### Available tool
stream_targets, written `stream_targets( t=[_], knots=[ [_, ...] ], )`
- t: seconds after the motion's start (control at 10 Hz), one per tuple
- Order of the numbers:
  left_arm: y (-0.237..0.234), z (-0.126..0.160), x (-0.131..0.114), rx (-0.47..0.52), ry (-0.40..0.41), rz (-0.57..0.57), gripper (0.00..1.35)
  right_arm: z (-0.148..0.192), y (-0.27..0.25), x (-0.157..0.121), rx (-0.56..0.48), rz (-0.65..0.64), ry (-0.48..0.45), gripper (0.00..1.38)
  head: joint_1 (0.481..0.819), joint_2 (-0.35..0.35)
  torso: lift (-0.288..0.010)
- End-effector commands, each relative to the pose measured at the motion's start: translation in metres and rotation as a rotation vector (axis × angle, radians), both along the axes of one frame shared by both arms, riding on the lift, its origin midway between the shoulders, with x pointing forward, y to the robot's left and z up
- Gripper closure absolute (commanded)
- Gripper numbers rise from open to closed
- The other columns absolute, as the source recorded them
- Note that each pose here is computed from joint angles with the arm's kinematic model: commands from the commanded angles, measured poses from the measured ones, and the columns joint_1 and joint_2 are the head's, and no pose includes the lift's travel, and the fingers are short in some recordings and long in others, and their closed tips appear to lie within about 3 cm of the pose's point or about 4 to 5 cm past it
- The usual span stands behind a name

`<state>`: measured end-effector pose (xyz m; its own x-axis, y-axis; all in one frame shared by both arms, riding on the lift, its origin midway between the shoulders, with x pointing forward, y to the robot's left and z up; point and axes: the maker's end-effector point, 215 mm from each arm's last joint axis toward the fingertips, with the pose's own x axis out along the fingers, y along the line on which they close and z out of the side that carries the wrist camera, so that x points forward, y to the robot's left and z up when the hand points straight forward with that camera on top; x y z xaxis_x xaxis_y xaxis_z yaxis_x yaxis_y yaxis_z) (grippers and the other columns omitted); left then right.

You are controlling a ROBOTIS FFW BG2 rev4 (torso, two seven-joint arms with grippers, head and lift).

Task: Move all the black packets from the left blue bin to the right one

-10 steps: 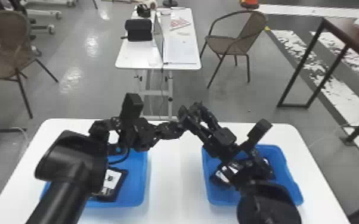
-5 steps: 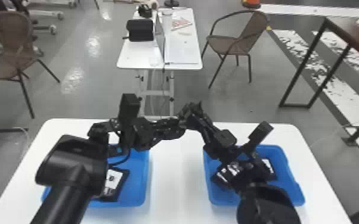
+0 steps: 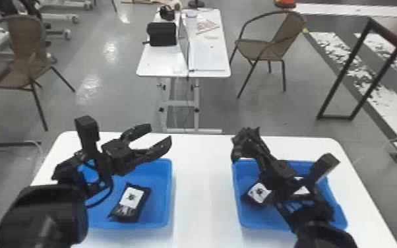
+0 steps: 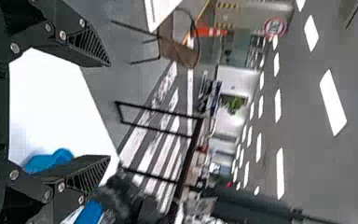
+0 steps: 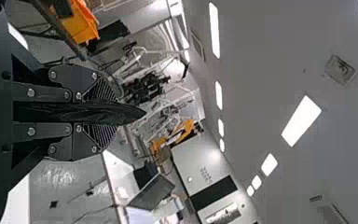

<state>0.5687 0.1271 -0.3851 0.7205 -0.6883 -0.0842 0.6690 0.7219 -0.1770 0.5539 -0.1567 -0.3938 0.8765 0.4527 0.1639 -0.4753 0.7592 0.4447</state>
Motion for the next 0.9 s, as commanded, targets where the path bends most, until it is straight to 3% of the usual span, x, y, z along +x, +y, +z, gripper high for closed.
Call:
stream_targets(
  t=[0.0,0.3,0.4,0.5,0.6,0.8],
  knots=[
    [0.046,0.005,-0.013,-0.107,0.014,0.124,0.00,-0.039,-0.036,-0.014,-0.019,-0.051,0.078,1.28,0.695,-0.031,0.000],
    [0.106,-0.010,-0.031,-0.202,0.052,0.271,0.01,-0.106,-0.073,-0.022,-0.042,-0.099,0.219,1.24,0.695,-0.010,0.000],
    [0.110,-0.011,-0.029,-0.221,0.068,0.290,0.17,-0.121,-0.092,-0.020,-0.074,-0.129,0.251,0.92,0.695,-0.001,0.000],
    [0.111,-0.014,-0.027,-0.216,0.093,0.292,0.26,-0.124,-0.111,-0.014,-0.095,-0.173,0.256,0.37,0.695,-0.002,0.000],
    [0.106,-0.026,-0.029,-0.227,0.154,0.282,0.30,-0.111,-0.128,-0.009,-0.094,-0.232,0.224,0.03,0.695,-0.017,0.000],
    [0.101,-0.056,-0.038,-0.213,0.276,0.316,0.30,-0.072,-0.142,-0.008,-0.027,-0.313,0.133,0.18,0.695,-0.049,0.000]
  ],
)
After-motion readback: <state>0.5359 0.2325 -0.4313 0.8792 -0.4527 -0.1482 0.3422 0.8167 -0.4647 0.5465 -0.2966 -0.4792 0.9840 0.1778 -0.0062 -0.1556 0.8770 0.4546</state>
